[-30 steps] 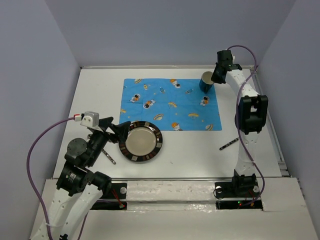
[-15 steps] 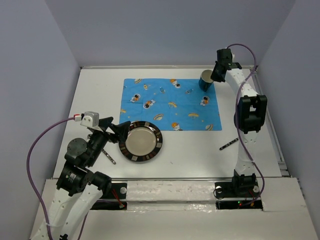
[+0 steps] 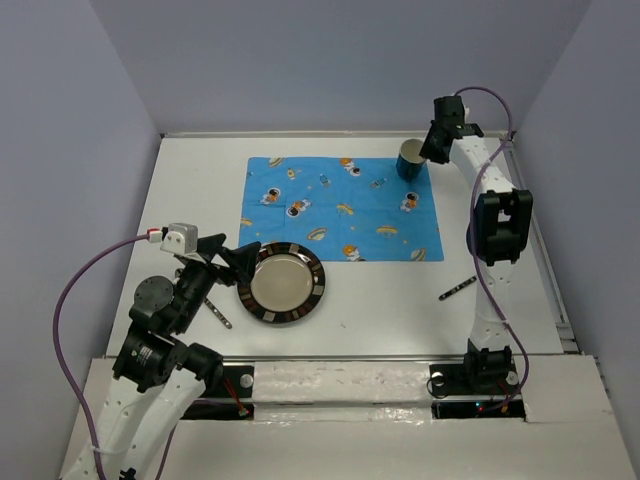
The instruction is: Set the dinner table for one person
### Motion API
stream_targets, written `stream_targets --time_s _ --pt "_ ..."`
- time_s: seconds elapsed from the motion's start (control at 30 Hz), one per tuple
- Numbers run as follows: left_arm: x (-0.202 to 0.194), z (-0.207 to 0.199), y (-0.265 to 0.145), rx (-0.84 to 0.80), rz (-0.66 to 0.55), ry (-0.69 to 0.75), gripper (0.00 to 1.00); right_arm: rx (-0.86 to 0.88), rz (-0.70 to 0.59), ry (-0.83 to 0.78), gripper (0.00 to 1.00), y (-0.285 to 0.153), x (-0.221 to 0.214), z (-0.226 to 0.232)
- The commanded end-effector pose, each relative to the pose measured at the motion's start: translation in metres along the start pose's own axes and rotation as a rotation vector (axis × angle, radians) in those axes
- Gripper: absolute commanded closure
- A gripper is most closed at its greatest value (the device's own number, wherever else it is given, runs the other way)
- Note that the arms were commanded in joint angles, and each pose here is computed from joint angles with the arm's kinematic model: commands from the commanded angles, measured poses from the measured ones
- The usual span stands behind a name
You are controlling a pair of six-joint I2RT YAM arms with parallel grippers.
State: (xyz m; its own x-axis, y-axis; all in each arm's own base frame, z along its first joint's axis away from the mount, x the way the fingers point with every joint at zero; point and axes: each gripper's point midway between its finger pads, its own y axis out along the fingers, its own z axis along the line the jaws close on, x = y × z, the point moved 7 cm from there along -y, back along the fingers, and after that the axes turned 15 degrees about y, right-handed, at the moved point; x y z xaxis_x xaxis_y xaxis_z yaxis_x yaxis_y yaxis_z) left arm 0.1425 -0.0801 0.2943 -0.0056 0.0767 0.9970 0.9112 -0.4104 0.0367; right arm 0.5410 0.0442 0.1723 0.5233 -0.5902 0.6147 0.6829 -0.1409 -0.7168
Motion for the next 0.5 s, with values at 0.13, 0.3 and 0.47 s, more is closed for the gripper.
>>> stream_targets --time_s 0.13,0.3,0.47 --pt "0.013 0.002 0.001 0.012 -0.042 0.003 0.01 0.126 -0.111 0.042 0.62 -0.031 0.042 0.025" --pt "0.012 0.001 0.002 0.011 -0.038 0.003 0.01 0.139 -0.118 0.035 0.62 -0.045 0.046 0.025" --pt "0.013 0.004 0.002 0.026 -0.042 0.004 0.01 0.212 -0.144 0.039 0.62 -0.086 0.058 0.031"
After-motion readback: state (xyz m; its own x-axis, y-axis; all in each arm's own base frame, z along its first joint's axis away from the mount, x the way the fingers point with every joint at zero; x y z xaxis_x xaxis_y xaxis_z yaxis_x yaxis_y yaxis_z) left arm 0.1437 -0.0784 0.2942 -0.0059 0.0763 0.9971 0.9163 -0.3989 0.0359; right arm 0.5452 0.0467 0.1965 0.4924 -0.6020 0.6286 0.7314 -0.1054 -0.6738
